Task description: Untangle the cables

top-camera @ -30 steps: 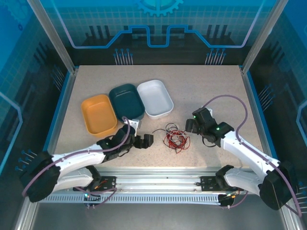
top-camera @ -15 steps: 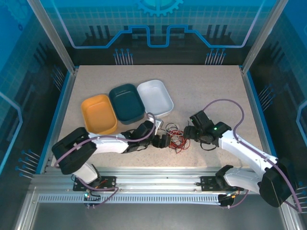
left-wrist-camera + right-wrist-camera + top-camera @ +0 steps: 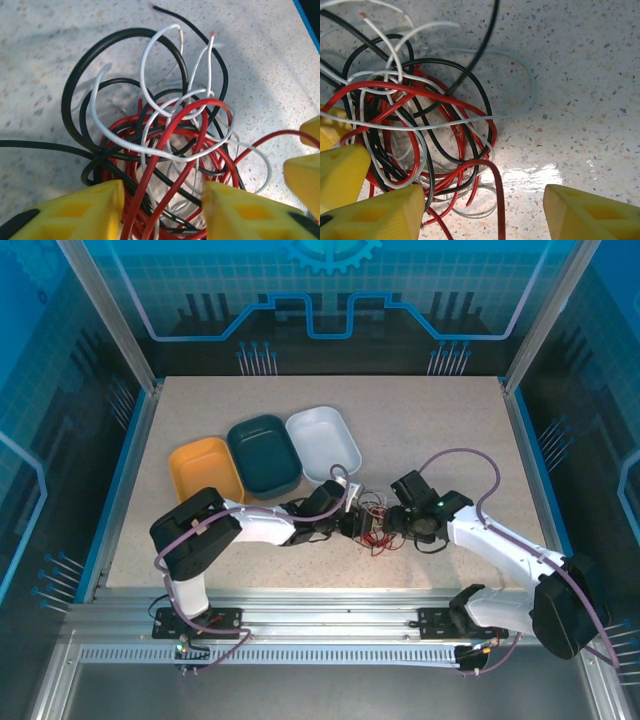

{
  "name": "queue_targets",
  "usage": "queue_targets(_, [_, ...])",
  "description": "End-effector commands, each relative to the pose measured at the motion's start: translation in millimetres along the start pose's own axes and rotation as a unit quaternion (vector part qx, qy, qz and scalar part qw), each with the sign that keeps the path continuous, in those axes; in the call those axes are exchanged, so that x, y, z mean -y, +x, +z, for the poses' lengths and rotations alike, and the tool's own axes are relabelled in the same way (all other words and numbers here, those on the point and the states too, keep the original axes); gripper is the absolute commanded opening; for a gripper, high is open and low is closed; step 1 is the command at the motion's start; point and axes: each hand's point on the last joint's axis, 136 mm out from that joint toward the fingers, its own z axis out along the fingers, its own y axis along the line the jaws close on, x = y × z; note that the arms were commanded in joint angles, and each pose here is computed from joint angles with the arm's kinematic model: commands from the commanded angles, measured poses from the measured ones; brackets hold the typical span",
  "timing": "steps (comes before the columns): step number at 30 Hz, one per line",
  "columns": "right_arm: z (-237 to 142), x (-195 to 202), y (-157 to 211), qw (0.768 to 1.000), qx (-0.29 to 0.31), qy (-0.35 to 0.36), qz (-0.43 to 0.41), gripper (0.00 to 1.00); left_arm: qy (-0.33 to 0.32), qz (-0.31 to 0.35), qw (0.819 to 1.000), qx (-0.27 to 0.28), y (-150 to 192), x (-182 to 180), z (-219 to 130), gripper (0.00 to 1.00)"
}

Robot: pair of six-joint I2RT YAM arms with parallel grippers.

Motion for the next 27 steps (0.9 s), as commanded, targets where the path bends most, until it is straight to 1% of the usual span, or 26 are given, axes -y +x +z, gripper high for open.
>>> queue_targets(1, [-0.1,-1.4,0.5,1.0,-0.009,-0.009,0.01,0.64,0.017,0.016,1.0,0.011,-10.5,11.9,3.8,0.4])
queue_targets(5, [4.2,-4.6,4.2,0.999,-0.016,-0.022,0.017,0.6,0.004,0.017,1.0,0.014,-10.1,7.2,0.6,0.38])
queue_targets(10, [9.8,-4.1,5.9,0.999,-0.026,-0.026,0.033,0.42,-0.012,0.019,1.0,0.021,-9.1,1.2,-8.6,0.33])
queue_targets(16, [5.9,5.4,-1.9,0.999,-0.019,-0.019,0.045,0.21,-0.032,0.025,0.999,0.03,-10.0,-5.2,-18.0,0.26])
queue_targets(19, [-1.5,13.0,-6.5,0.999,-0.008,-0.012,0.05,0.16,-0.043,0.024,0.998,0.034,-10.6,-9.5,-20.6,0.21])
queue_targets(27, [-21.1,26.2,-12.7,0.998,0.019,-0.008,0.062,0.12,-0.045,0.03,0.998,0.034,-12.1,-8.6,-22.6,0.18])
